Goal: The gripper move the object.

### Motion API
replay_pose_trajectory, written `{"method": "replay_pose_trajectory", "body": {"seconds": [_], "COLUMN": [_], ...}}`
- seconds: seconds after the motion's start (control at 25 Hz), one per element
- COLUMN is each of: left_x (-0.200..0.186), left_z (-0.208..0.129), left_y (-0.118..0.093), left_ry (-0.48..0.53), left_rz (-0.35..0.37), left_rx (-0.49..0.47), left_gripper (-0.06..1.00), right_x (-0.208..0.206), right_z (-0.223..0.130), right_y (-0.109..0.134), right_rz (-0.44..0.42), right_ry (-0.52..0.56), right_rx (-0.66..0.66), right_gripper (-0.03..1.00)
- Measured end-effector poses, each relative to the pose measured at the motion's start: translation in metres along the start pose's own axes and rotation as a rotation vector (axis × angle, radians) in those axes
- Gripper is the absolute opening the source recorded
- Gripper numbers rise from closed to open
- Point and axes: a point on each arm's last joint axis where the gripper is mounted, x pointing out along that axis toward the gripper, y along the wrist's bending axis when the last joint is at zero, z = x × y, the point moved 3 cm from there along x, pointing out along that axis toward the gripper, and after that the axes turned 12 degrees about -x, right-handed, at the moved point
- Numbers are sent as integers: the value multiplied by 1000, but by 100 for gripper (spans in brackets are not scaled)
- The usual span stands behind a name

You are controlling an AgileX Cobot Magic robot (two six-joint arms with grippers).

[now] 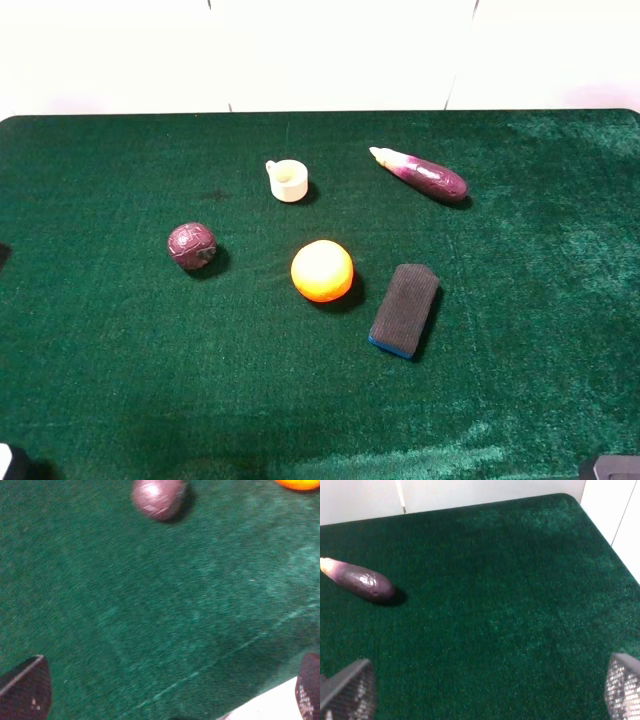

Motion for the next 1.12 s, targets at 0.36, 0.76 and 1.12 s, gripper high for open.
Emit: {"method": "replay_pose_trajectory", "body": {"seconds": [0.36,0.76,1.12], "left_x": [-3,18,5], "left_z": [-35,-79,-93], "left_y": [39,49,46], "left_ry": [-87,-252,-413], "left_rz": [73,99,149], "left_rx": [-168,-370,-387], "left_gripper": [99,99,99], "right_x": [0,0,0], "right_z": [0,0,0], "right_y": [0,0,0], "right_rz": [0,0,0], "right_ry": [0,0,0], "right_rx": [0,0,0], "right_gripper": [70,70,70]}}
